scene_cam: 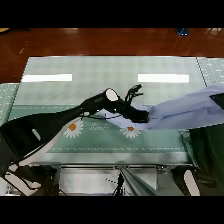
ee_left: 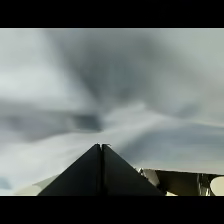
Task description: Fold the shirts.
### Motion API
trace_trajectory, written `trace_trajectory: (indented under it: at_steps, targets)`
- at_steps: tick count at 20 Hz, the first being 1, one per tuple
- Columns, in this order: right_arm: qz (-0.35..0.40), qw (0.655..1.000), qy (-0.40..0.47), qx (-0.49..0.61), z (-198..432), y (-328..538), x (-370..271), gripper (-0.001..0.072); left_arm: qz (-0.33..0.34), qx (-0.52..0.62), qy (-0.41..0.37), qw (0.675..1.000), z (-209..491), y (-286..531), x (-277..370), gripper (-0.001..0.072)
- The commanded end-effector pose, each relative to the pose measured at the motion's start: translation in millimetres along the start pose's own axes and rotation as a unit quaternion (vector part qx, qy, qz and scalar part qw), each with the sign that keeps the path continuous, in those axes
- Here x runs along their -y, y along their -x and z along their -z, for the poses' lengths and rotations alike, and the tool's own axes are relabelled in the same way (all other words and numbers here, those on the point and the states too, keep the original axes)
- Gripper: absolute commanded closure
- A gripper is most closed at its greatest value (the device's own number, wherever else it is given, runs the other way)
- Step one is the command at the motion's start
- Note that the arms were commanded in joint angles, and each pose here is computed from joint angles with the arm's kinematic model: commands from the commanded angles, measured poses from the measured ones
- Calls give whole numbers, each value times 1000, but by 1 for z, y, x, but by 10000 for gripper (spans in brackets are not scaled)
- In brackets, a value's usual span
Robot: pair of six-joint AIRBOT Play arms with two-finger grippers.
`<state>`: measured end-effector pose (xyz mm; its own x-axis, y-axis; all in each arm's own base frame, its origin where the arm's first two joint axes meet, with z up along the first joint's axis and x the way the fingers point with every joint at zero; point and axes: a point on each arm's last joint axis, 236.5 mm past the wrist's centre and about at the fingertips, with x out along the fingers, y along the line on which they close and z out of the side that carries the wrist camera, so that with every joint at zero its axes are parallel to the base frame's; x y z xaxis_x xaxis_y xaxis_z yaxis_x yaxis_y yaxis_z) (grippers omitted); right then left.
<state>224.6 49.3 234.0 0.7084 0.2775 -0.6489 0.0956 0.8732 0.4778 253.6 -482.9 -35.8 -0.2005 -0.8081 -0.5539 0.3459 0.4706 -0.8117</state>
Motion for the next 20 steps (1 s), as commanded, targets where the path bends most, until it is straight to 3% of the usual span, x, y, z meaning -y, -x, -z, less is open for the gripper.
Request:
trace_trajectory:
  at_steps: [1, 6, 11, 15, 20]
  targets:
    - [46, 999, 26, -13, 1, -3, 23, 687, -28, 61, -17, 998, -43, 59, -15, 688]
    - [-19, 998, 35, -53, -7, -35, 4, 687, -97, 212, -58, 971, -104, 242, -25, 688]
    - [-27, 997, 33, -70, -20, -67, 9, 688, -182, 350, -83, 915, -100, 408, -14, 688]
    - [-62, 991, 74, -91, -12, -118, -36, 687, -214, 404, -74, 886, -78, 474, -8, 688]
    - [-83, 985, 83, -128, 19, -212, -85, 686, -225, 399, -70, 886, -51, 494, -1, 688]
